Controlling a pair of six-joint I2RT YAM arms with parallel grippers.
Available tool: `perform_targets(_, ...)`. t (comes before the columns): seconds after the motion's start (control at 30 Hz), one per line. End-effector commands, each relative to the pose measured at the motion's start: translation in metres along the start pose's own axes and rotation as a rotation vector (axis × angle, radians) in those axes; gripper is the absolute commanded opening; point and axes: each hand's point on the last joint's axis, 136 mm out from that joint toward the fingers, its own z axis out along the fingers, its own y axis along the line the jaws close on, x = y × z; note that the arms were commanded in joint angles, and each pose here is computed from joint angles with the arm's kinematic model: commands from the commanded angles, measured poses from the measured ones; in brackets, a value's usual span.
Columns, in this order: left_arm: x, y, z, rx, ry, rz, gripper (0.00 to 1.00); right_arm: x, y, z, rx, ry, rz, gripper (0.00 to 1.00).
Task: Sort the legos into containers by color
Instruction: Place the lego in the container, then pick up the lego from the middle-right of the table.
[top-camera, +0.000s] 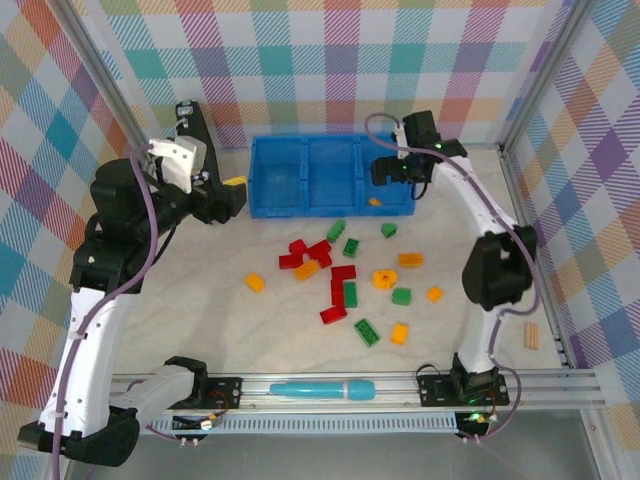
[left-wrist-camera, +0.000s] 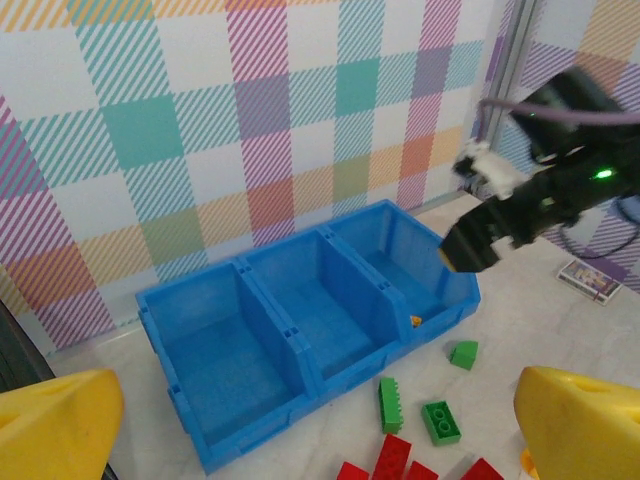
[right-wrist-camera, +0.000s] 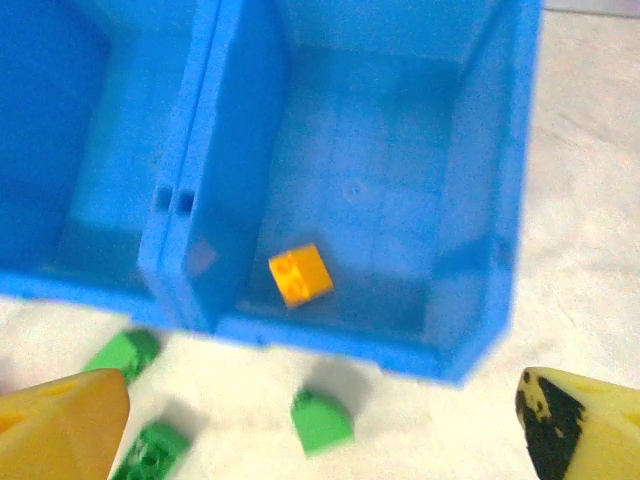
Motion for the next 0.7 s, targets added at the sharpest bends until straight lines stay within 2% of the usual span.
perform_targets(0.0, -0.004, -0.003, -0.004, 0.02, 0.006, 0.015, 1.0, 0.051, -0.007, -0.022, 0.026, 0.106, 0.023, 0.99)
perform_targets(0.13, -0.001, -0.005, -0.001, 0.035, 0.018, 0.02, 1.0, 0.116, -0.013, -0.022, 0.04, 0.214, 0.134, 0.99)
perform_targets(0.27, 0.001, -0.004, 0.001, 0.035, 0.023, 0.021, 1.0, 0.157, -0.001, -0.013, -0.036, 0.26, 0.256, 0.99)
perform_targets(0.47, 0.002, -0.005, 0.002, 0.041, 0.022, 0.021, 1.0, 0.195, -0.008, 0.015, 0.006, 0.329, 0.274, 1.0)
perform_targets(0.67, 0.003, -0.006, 0.002, 0.046, 0.023, 0.022, 1.0, 0.21, -0.017, 0.043, 0.057, 0.38, 0.254, 1.0)
